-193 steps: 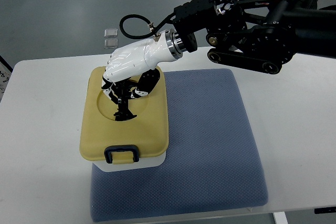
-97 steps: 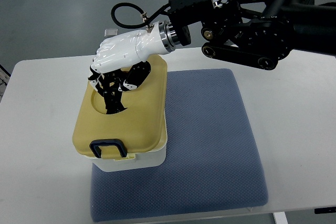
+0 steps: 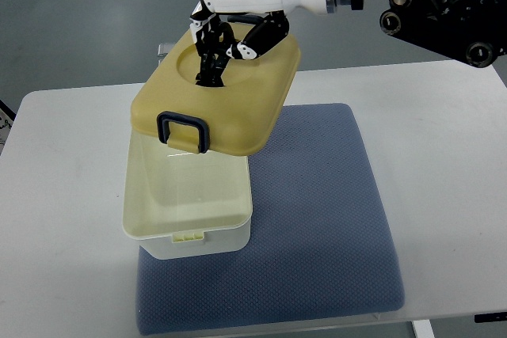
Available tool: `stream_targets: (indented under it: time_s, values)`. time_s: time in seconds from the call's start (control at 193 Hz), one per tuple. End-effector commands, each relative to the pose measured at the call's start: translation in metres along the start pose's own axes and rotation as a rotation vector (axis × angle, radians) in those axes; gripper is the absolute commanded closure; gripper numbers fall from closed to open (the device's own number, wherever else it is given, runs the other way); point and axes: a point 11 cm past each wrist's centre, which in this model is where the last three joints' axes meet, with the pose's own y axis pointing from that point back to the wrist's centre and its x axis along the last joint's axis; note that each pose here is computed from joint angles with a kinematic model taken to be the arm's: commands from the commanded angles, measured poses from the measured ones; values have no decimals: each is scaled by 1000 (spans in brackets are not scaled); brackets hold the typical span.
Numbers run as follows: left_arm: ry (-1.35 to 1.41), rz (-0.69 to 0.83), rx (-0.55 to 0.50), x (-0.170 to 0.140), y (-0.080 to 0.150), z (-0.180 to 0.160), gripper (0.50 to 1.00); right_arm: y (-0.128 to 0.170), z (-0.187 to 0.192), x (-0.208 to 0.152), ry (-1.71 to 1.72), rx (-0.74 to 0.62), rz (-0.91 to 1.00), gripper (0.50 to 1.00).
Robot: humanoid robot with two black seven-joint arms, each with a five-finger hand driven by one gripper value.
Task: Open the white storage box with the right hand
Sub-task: 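Lift the yellow lid off the white box with the right hand, then move the lid beside the box and lower it onto the blue mat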
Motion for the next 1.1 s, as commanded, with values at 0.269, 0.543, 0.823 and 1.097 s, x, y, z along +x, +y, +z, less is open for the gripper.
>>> stream_targets:
  time_s: [0.269,0.543,0.823,1.097]
  values:
    - [0,1,0,0,0,0,500,77,63,-60,-88,-208,66,1000]
    - [0,1,0,0,0,0,500,97,82,-120,-163,-286,56,1000]
    - [0,-1,0,0,0,0,500,100,82,-156,-206,-304,48,1000]
    - [0,1,0,0,0,0,500,113,93,-177,-231,-358,30,1000]
